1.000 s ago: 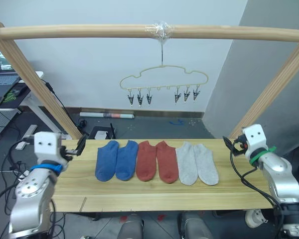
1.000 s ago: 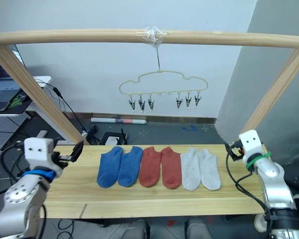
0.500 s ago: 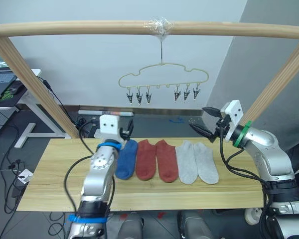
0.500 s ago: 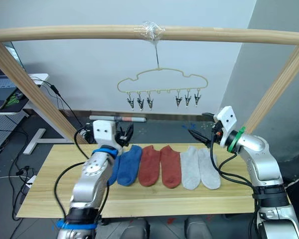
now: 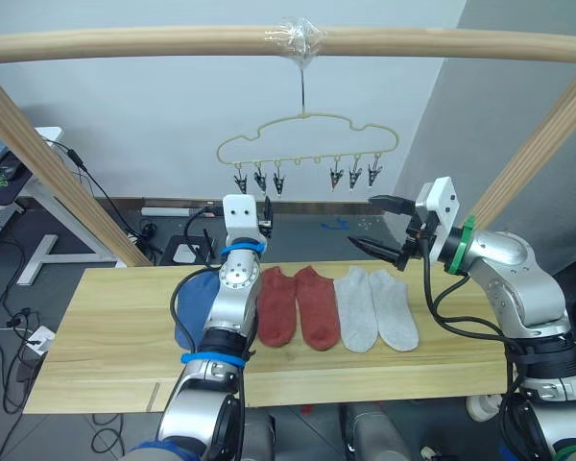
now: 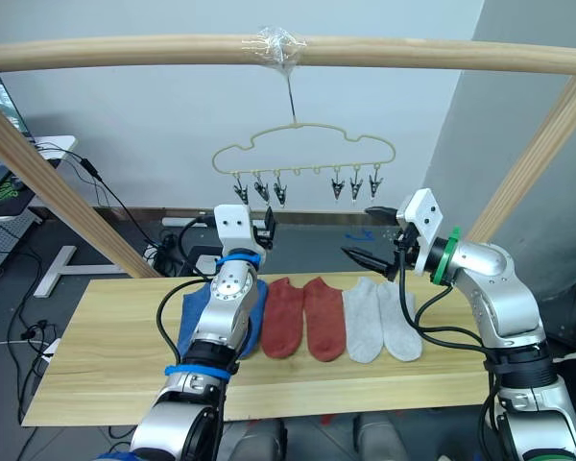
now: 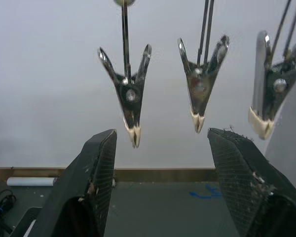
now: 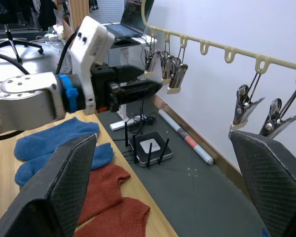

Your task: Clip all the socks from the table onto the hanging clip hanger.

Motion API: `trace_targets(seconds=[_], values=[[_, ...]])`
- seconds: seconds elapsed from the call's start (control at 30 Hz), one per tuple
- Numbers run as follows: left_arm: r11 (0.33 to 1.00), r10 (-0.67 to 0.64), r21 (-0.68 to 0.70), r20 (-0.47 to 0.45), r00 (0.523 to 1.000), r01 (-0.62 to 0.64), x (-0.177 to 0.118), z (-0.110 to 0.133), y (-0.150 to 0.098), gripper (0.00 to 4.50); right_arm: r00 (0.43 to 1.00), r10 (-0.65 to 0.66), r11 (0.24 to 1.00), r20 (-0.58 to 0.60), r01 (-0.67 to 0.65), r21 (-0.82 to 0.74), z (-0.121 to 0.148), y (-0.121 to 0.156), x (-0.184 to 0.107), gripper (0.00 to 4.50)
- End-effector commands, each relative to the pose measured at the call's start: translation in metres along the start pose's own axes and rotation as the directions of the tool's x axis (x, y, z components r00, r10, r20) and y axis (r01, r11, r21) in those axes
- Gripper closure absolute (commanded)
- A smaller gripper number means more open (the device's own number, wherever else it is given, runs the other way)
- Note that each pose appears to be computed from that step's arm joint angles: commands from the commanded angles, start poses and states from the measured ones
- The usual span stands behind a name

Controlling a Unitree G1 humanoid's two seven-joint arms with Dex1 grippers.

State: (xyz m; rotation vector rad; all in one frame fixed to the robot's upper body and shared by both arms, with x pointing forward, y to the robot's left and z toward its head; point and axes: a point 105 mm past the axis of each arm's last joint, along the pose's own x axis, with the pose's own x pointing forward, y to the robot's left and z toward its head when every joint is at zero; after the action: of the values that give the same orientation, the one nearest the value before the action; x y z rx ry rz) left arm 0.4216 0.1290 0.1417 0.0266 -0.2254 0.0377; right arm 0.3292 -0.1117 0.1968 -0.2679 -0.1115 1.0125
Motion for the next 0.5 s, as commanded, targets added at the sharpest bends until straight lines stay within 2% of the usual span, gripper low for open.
trace_targets(seconds=[0.03, 0.23, 0.5], values=[[1.000, 0.027, 0.012, 0.080, 0.996, -0.028, 0.008, 0.019, 0.000, 1.50, 0.999, -0.012, 0.999, 0.046, 0.014, -0.042, 0.019, -0.002, -0.005, 0.00], [0.997, 0.080, 0.007, 0.106, 0.991, -0.082, 0.010, 0.029, 0.005, 1.50, 0.999, -0.018, 0.999, 0.046, 0.020, -0.046, 0.022, -0.003, -0.006, 0.00], [0.998, -0.021, -0.054, 0.042, 0.999, 0.024, -0.010, 0.015, -0.009, 1.50, 0.998, -0.047, 0.999, 0.050, 0.048, -0.025, 0.023, -0.007, -0.009, 0.00]])
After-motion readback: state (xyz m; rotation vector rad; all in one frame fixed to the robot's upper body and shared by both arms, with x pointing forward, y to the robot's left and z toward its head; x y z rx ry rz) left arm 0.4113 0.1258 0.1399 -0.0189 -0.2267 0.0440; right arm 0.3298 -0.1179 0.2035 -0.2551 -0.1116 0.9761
